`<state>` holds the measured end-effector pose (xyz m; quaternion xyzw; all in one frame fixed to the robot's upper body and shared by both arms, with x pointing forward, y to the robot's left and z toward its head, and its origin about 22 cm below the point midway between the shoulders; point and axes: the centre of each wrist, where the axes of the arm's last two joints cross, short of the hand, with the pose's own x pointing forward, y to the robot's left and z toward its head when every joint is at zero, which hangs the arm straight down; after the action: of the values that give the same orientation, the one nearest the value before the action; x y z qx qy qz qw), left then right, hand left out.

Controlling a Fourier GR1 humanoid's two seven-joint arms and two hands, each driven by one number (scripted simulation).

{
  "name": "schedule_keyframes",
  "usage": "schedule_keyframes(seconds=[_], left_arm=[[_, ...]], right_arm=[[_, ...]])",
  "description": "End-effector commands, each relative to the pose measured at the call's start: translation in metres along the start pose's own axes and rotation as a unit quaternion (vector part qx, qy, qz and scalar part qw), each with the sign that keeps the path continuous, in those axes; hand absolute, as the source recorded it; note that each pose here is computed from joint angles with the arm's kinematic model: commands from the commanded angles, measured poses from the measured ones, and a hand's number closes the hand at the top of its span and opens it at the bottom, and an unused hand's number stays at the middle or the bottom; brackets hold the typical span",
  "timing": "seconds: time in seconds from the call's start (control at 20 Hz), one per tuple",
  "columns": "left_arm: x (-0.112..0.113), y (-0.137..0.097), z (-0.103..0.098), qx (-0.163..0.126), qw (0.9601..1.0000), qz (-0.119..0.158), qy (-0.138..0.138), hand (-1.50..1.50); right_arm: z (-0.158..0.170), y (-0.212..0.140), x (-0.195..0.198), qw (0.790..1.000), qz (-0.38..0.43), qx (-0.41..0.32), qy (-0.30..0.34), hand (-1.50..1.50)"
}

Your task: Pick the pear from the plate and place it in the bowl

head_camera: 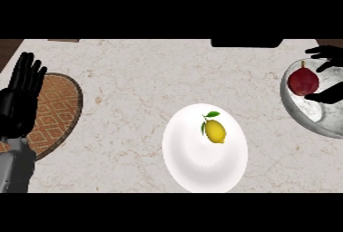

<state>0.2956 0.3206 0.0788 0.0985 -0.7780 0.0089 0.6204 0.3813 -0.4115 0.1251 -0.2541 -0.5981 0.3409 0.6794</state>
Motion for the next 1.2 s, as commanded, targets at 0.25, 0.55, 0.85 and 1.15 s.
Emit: schedule_keyframes(seconds=[0.25, 0.55, 0.85, 1.15], left_arm=[[0.0, 0.006, 0.003, 0.003, 1.0, -0.006, -0.002, 0.0], [0.013, -0.01, 0.0, -0.004, 1.0, 0.004, -0.004, 0.0], [0.017, -0.007, -0.01, -0.009, 0.9999, 0.002, -0.012, 0.0], [0.016, -0.003, -0.013, -0.003, 0.9999, 0.011, -0.007, 0.0]], right_arm=[[0.001, 0.01, -0.023, 0.977, -0.158, -0.13, -0.058, -1.5], [0.023, -0.04, -0.046, 0.954, -0.197, -0.224, -0.032, -1.5], [0.079, -0.094, -0.091, 0.929, -0.249, -0.274, -0.009, -1.5], [0.131, -0.109, -0.128, 0.918, -0.276, -0.284, -0.029, -1.5]])
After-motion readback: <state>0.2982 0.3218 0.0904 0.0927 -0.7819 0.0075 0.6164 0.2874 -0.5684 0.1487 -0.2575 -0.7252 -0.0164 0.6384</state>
